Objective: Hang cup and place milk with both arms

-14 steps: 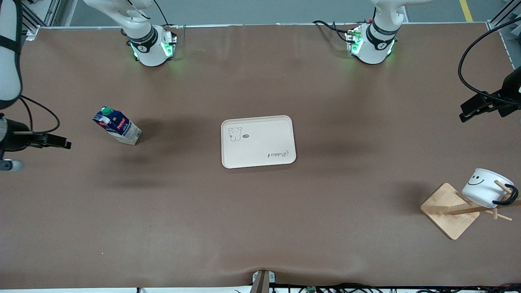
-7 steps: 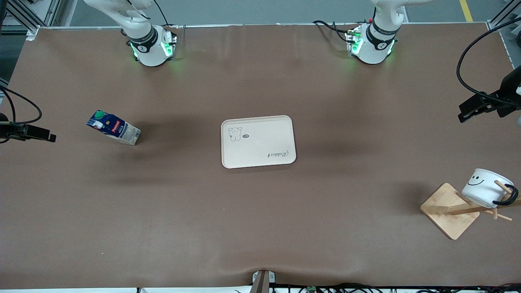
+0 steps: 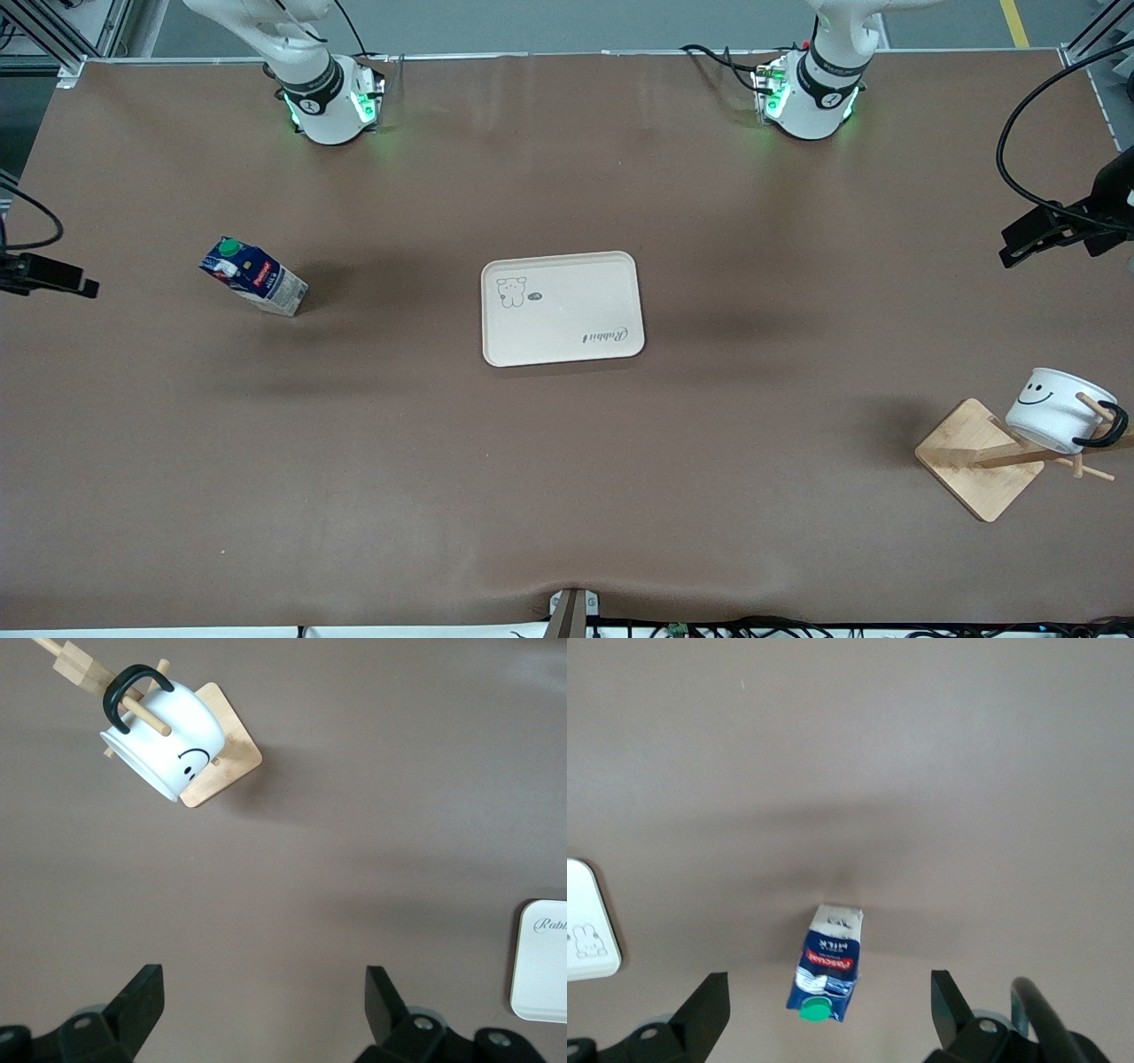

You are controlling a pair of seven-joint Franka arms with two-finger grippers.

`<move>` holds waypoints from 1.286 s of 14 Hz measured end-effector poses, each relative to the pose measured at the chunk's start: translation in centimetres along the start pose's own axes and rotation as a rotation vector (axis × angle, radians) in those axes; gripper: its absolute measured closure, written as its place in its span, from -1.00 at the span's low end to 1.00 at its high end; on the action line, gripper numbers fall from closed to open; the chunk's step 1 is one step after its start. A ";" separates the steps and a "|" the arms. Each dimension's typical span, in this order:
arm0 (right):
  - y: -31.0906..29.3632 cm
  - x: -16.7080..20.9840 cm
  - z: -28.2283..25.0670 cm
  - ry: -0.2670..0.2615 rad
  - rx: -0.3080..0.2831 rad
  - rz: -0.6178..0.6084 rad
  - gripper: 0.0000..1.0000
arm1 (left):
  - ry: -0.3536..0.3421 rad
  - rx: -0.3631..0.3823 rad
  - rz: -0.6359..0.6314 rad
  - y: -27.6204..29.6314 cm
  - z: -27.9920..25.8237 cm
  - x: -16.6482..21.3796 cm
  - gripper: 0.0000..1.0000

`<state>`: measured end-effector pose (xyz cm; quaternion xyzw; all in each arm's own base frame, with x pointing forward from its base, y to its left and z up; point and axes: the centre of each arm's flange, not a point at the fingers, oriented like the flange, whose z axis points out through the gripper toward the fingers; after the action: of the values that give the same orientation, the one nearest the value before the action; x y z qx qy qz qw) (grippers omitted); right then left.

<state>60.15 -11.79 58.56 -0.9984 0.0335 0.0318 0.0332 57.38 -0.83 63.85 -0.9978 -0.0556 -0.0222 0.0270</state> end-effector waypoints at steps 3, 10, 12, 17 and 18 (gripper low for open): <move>-1.5 0.4 -3.6 0.101 -0.021 -0.026 -1.00 | 0.000 0.000 -0.001 -0.1 0.0 0.0 -1.00; -4.2 -0.6 -7.8 0.141 -0.053 -0.071 -1.00 | -0.001 0.000 -0.001 0.0 -0.1 0.0 -1.00; -6.9 -2.7 -9.4 0.104 -0.053 -0.045 -1.00 | -0.001 0.000 -0.001 0.0 -0.1 0.0 -1.00; -9.7 -5.0 -9.0 0.061 -0.116 -0.014 -1.00 | -0.030 0.000 0.015 0.6 0.2 -0.4 -1.00; -8.8 -5.2 -8.8 0.067 -0.109 -0.070 -1.00 | -0.041 -0.007 0.018 0.8 0.2 -0.6 -1.00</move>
<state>56.10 -3.27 68.19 -0.9998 -0.0021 -0.0009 -0.0210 56.90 -1.67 63.56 -0.9986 -0.0472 -0.0019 0.0228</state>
